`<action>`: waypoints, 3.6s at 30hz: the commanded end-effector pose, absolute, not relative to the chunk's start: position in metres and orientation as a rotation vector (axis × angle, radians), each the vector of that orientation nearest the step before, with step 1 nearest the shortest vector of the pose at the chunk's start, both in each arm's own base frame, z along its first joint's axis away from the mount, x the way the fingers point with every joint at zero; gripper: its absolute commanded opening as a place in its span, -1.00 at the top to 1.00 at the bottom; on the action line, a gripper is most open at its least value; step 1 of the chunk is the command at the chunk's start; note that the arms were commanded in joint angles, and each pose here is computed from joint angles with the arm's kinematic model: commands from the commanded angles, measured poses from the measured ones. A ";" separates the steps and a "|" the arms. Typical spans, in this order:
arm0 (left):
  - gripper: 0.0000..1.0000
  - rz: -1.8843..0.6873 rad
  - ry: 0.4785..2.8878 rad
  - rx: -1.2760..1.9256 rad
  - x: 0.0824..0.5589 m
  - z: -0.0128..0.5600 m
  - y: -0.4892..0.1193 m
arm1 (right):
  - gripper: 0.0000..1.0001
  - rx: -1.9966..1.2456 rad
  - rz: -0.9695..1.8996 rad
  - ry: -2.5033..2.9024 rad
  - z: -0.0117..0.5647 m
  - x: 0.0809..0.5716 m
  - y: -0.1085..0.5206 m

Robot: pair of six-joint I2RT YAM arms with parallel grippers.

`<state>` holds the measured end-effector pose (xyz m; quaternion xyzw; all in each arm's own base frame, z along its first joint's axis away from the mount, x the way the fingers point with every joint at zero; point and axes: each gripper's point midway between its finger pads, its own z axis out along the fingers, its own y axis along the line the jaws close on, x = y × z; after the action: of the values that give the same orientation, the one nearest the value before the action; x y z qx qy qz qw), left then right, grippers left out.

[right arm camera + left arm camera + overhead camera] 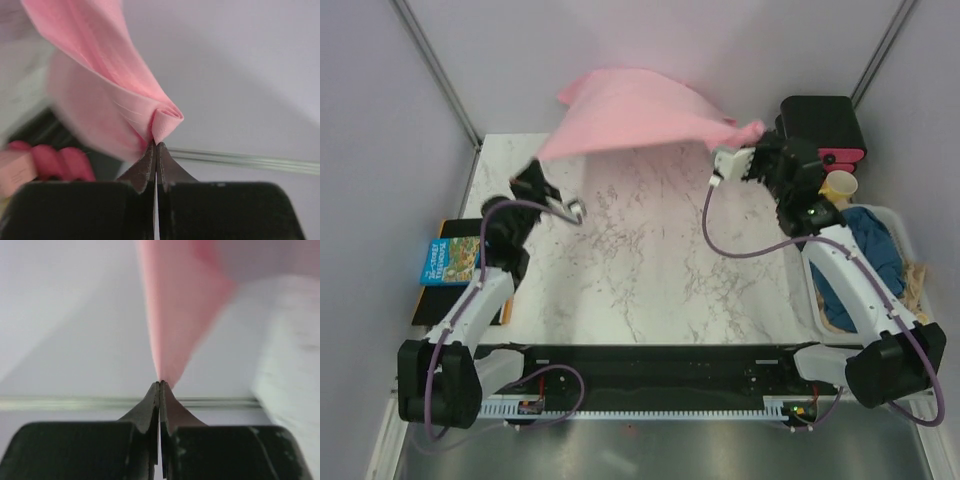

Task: Fold and stack the t-shirts
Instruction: Flatten out the tshirt

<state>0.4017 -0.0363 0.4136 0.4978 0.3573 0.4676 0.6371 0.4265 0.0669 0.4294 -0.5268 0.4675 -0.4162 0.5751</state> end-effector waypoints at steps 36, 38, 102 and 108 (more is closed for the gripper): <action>0.96 0.286 1.384 1.617 0.331 0.206 -0.117 | 1.00 -1.405 -0.825 1.531 0.261 0.389 0.040; 0.96 0.328 1.482 1.622 0.373 0.201 -0.117 | 1.00 -1.269 -0.948 1.433 0.309 0.421 0.039; 0.96 0.348 1.494 2.055 0.209 0.017 -0.051 | 1.00 -2.090 -0.149 1.789 0.096 0.197 0.034; 0.96 0.325 1.482 2.091 0.195 0.013 -0.046 | 1.00 -2.192 -0.065 1.757 0.098 0.170 0.032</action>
<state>0.2151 -0.0561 0.0273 0.7568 0.5567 0.1382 0.3135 0.1948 0.0329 0.0878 -0.7450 0.6377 -0.0522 0.1887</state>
